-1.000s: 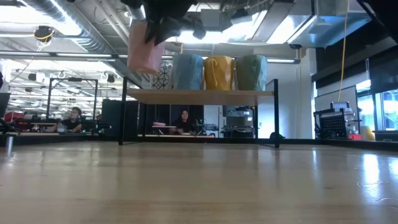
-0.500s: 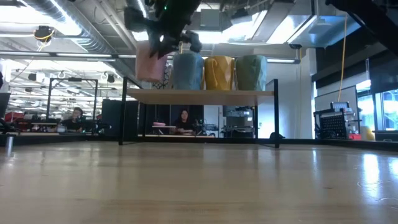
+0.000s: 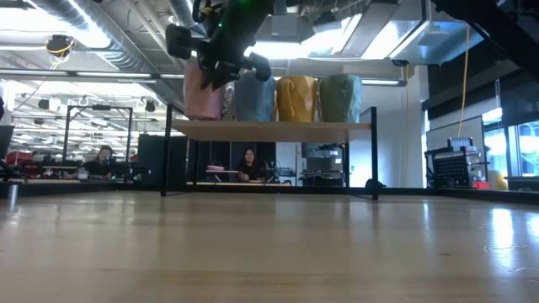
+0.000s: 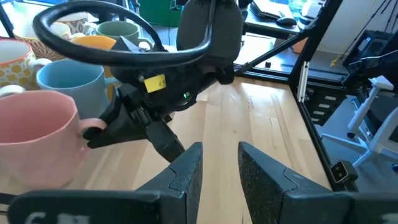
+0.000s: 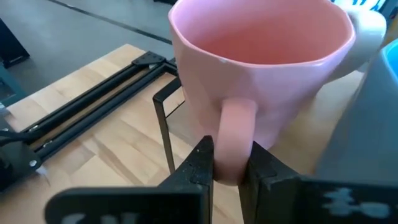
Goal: Place coffee mugs
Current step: Put the pink mug on the shelf
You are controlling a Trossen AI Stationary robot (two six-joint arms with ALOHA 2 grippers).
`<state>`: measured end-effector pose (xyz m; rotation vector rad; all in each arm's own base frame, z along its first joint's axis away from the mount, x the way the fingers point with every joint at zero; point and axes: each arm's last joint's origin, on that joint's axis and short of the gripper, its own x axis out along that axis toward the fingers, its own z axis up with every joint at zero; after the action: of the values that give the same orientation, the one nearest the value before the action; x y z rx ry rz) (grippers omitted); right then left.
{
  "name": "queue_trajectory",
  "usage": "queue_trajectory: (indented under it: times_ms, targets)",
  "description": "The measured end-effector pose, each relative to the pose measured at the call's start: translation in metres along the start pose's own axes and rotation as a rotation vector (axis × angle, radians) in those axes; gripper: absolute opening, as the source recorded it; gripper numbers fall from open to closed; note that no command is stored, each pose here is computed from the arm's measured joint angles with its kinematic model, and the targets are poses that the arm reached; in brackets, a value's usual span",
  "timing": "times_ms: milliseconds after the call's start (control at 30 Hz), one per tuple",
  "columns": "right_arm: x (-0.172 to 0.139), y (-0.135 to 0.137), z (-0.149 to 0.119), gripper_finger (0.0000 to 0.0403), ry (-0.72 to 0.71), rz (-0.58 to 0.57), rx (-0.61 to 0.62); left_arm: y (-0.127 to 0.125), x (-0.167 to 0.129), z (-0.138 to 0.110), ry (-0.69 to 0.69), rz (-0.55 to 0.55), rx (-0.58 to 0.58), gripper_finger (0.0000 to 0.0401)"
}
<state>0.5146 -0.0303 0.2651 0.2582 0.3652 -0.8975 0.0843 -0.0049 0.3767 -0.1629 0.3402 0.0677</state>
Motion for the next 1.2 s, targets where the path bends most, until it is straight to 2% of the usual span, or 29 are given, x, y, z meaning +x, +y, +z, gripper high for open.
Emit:
queue_trajectory:
  times_ms: [667,1200]
  targets:
    - [0.011,-0.008,0.003,0.003,0.037,0.04,-0.006,0.0,0.0,0.0,0.001,-0.002,-0.028,0.0096]
    - [0.013,-0.009,0.004,0.0045,0.029,0.029,0.0,0.0,0.0,0.0,0.0,-0.002,-0.029,0.0096]
